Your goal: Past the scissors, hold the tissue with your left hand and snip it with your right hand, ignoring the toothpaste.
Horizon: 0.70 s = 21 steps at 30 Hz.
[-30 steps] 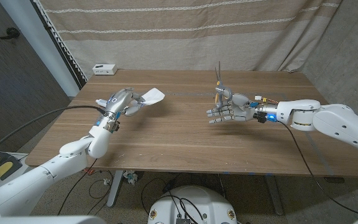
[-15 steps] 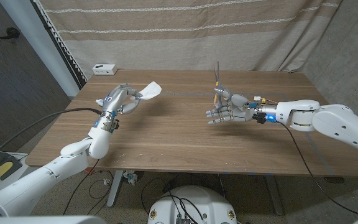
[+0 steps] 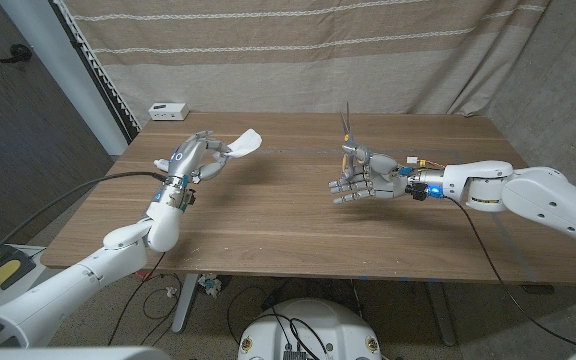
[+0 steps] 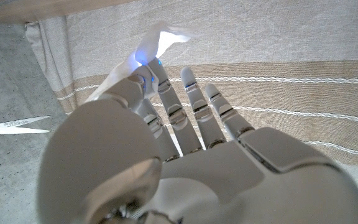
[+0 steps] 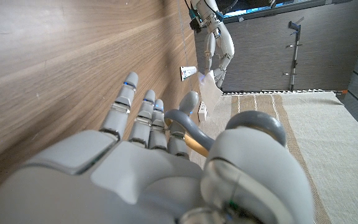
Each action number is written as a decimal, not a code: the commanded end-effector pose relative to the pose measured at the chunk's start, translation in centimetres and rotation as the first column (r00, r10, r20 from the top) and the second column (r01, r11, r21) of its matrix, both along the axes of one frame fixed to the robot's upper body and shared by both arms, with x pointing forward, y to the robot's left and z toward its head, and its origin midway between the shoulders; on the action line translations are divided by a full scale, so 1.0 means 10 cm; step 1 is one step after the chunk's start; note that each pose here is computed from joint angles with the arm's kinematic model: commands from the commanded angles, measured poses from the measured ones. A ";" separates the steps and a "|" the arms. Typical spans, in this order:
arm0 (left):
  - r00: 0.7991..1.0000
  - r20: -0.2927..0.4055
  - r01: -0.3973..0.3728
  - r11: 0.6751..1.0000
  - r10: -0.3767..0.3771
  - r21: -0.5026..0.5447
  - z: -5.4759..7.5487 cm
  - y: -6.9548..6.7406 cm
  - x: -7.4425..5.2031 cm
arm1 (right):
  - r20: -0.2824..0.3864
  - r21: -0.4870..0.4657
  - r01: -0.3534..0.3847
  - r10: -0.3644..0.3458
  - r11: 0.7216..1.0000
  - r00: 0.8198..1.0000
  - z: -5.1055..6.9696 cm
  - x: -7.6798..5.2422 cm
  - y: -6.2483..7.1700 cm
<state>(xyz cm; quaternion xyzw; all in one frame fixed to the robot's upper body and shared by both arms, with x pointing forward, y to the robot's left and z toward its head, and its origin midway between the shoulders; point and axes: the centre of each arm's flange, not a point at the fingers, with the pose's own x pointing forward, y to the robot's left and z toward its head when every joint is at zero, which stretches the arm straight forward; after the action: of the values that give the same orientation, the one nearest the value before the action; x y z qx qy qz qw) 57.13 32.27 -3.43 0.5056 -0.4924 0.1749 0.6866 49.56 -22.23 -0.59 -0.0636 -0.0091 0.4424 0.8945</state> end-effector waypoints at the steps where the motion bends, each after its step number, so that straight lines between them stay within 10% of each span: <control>1: 1.000 0.019 0.018 1.000 -0.018 0.003 0.06 -0.09 0.06 | -0.023 -0.024 -0.035 0.034 0.999 0.999 -0.04 -0.04 0.07; 21: 0.995 0.097 0.018 0.995 -0.027 0.097 0.22 -0.28 0.12 | -0.106 -0.160 -0.102 0.085 0.982 0.991 -0.18 -0.06 0.19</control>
<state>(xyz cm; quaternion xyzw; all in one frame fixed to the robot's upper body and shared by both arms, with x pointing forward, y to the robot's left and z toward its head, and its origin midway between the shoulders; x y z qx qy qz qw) 57.95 30.29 -1.93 0.5156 -0.5254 0.1703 0.6551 49.04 -20.70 -1.91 -0.0940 0.0434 0.4775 0.8725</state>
